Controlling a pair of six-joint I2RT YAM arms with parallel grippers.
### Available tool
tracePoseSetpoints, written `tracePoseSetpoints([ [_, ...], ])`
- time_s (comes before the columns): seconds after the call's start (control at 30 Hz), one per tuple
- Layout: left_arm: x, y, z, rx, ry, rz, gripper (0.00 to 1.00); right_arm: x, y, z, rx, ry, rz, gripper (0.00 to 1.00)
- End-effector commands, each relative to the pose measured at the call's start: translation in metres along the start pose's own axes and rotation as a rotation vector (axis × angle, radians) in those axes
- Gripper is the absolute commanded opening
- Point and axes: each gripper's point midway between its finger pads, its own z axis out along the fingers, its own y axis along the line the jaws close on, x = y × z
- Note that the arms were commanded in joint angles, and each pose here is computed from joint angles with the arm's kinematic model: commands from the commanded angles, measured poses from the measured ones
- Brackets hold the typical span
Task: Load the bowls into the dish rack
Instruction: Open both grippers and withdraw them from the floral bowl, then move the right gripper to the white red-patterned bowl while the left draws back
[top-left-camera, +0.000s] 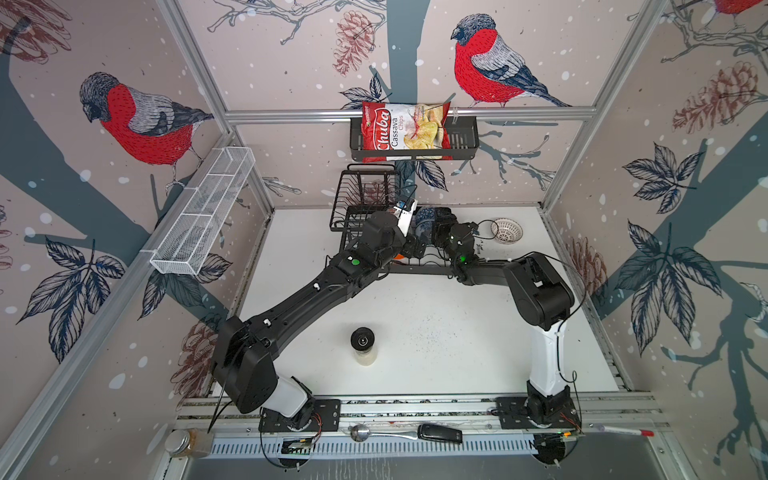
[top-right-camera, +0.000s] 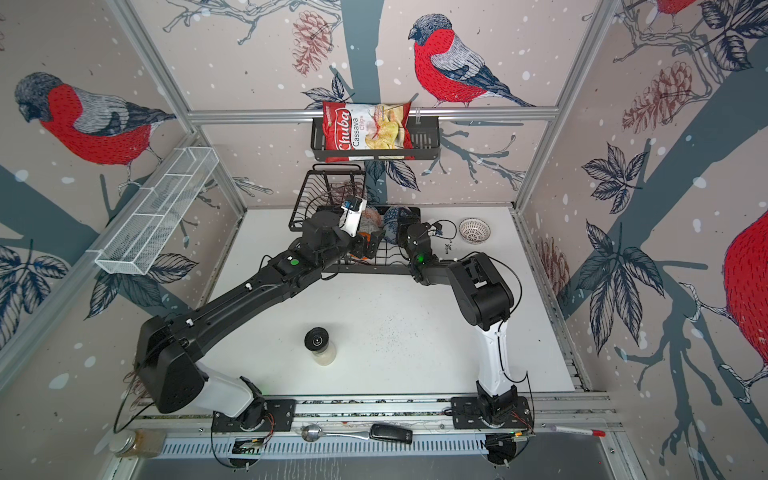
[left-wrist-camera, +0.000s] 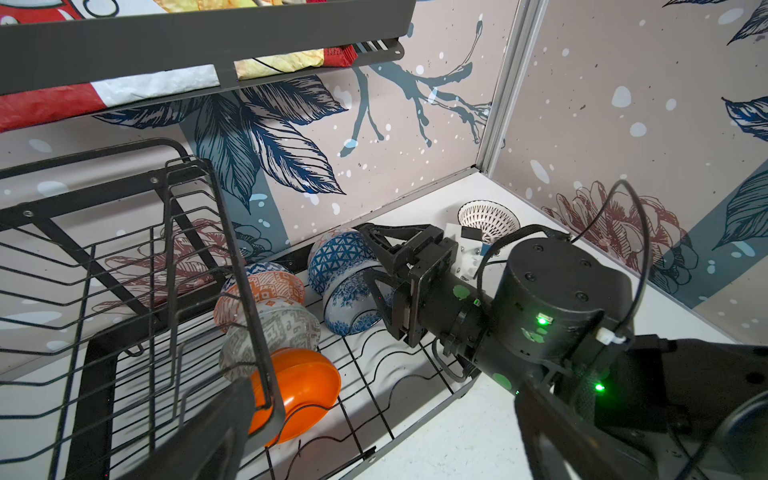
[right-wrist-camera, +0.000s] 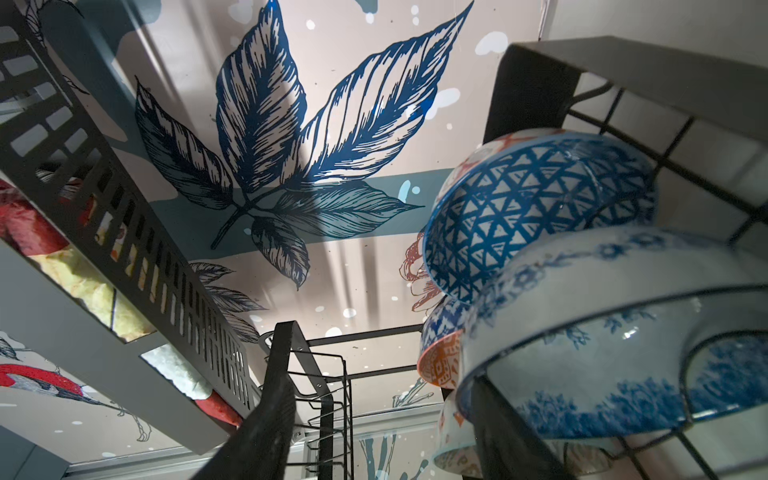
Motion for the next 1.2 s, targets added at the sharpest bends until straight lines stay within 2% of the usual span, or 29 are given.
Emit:
tracePoseSetpoints([
  [0.0, -0.014, -0.001, -0.004, 0.004, -0.052, -0.005, 0.98, -0.001, 0.009, -0.008, 0.003, 0.011, -0.049, 0.74],
  [0.13, -0.016, 0.001, -0.007, -0.007, -0.061, 0.002, 0.98, -0.005, 0.025, -0.020, 0.004, 0.011, -0.111, 0.83],
  [0.27, -0.017, 0.000, -0.010, -0.023, -0.071, 0.019, 0.98, -0.009, 0.046, -0.031, 0.040, 0.006, -0.242, 0.97],
  [0.33, -0.016, -0.003, -0.010, -0.021, -0.069, 0.029, 0.98, -0.014, 0.057, -0.039, 0.061, -0.006, -0.308, 1.00],
  [0.5, -0.012, -0.017, -0.010, -0.032, -0.068, 0.084, 0.98, -0.049, 0.081, -0.060, 0.193, -0.070, -0.520, 1.00],
  [0.63, -0.008, -0.023, -0.006, -0.024, -0.066, 0.104, 0.98, -0.083, 0.102, -0.081, 0.251, -0.114, -0.642, 1.00],
  [0.8, -0.003, -0.030, 0.008, -0.073, -0.036, 0.155, 0.98, -0.119, 0.112, -0.096, 0.342, -0.100, -0.791, 1.00],
  [1.0, 0.001, -0.059, 0.028, -0.117, -0.036, 0.252, 0.98, -0.164, 0.093, -0.114, 0.425, -0.113, -0.814, 1.00],
  [1.17, 0.015, -0.084, 0.051, -0.130, 0.005, 0.313, 0.98, -0.192, 0.070, -0.112, 0.498, -0.084, -0.829, 1.00],
])
